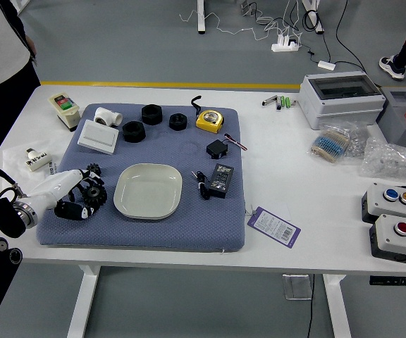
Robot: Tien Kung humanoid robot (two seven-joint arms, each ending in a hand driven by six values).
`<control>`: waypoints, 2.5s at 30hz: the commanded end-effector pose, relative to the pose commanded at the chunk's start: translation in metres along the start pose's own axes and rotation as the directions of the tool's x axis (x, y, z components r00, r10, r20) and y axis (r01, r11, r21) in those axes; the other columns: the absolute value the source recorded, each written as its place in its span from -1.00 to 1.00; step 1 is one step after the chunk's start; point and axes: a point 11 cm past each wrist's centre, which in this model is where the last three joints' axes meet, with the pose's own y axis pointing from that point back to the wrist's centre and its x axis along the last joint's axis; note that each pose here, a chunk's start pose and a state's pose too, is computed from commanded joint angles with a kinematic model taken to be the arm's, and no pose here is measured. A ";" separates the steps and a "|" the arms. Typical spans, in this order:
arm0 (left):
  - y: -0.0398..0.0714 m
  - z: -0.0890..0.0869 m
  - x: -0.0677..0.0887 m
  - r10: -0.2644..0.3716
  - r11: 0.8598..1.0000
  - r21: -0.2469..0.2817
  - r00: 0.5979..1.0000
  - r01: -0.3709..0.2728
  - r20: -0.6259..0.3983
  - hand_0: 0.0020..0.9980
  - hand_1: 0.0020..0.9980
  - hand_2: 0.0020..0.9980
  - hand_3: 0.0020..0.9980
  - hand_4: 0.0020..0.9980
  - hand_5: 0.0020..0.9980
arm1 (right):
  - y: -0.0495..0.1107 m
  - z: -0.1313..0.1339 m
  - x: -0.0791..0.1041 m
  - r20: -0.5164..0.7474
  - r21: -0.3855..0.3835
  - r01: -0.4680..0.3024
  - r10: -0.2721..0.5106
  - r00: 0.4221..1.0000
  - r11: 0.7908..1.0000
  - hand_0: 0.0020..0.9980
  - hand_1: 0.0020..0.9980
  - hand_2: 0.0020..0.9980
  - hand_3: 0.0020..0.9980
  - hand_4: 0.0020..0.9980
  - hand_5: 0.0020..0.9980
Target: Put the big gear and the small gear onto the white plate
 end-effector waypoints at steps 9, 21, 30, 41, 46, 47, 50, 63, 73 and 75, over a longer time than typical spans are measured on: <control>-0.001 0.028 0.029 0.099 0.993 -0.068 0.995 -0.097 0.031 -0.33 -0.29 -0.20 0.01 -0.46 -1.00 | 0.000 -0.001 0.000 0.000 0.002 0.000 0.000 1.000 1.000 0.32 0.35 0.48 0.14 0.58 0.36; -0.019 0.084 -0.005 0.025 0.979 -0.203 0.998 -0.011 0.065 -0.33 -0.29 -0.19 0.01 -0.57 -1.00 | 0.000 -0.003 -0.001 -0.003 0.005 -0.001 0.001 1.000 1.000 0.32 0.35 0.48 0.14 0.58 0.36; -0.032 0.096 -0.032 -0.031 0.975 -0.219 0.998 0.042 0.052 -0.33 -0.28 -0.18 0.01 -0.57 -1.00 | 0.000 -0.005 -0.001 -0.001 0.009 -0.003 0.003 1.000 1.000 0.32 0.35 0.48 0.14 0.58 0.36; -0.039 0.093 -0.037 -0.045 0.977 -0.207 0.998 0.052 0.038 -0.25 -0.03 0.02 0.19 0.95 -0.68 | 0.000 -0.005 0.000 -0.003 0.011 -0.005 0.005 1.000 1.000 0.32 0.35 0.48 0.14 0.59 0.36; -0.040 0.094 -0.039 -0.066 0.975 -0.208 0.997 0.072 0.035 -0.17 0.18 0.32 0.50 1.00 -0.35 | 0.000 -0.005 0.001 -0.006 0.011 -0.007 0.007 1.000 1.000 0.32 0.35 0.48 0.14 0.59 0.36; -0.040 0.094 -0.039 -0.067 0.975 -0.209 0.997 0.073 0.035 -0.17 0.18 0.32 0.50 1.00 -0.35 | 0.000 -0.004 0.001 -0.006 0.010 -0.007 0.007 1.000 1.000 0.32 0.35 0.48 0.14 0.59 0.36; -0.039 0.095 -0.039 -0.070 0.974 -0.213 0.997 0.076 0.035 -0.06 0.30 0.47 0.57 1.00 -0.24 | 0.000 -0.003 0.002 -0.008 0.009 -0.009 0.009 1.000 1.000 0.32 0.35 0.48 0.14 0.59 0.36; -0.032 0.100 0.010 0.062 0.967 -0.249 0.998 -0.054 0.025 -0.02 0.33 0.50 0.59 1.00 -0.20 | -0.001 0.001 0.005 -0.012 0.002 -0.014 0.014 1.000 1.000 0.32 0.35 0.48 0.14 0.59 0.36; -0.041 0.053 0.045 0.103 0.984 -0.150 0.995 -0.099 0.019 -0.01 0.32 0.47 0.57 1.00 -0.84 | -0.001 -0.001 0.005 -0.003 0.004 -0.015 0.015 1.000 1.000 0.32 0.35 0.48 0.14 0.59 0.36; -0.045 0.048 0.047 0.099 0.986 -0.138 0.995 -0.096 0.020 -0.01 0.32 0.47 0.57 1.00 -0.84 | 0.000 -0.001 0.004 0.000 0.004 -0.014 0.014 1.000 1.000 0.32 0.35 0.48 0.14 0.59 0.36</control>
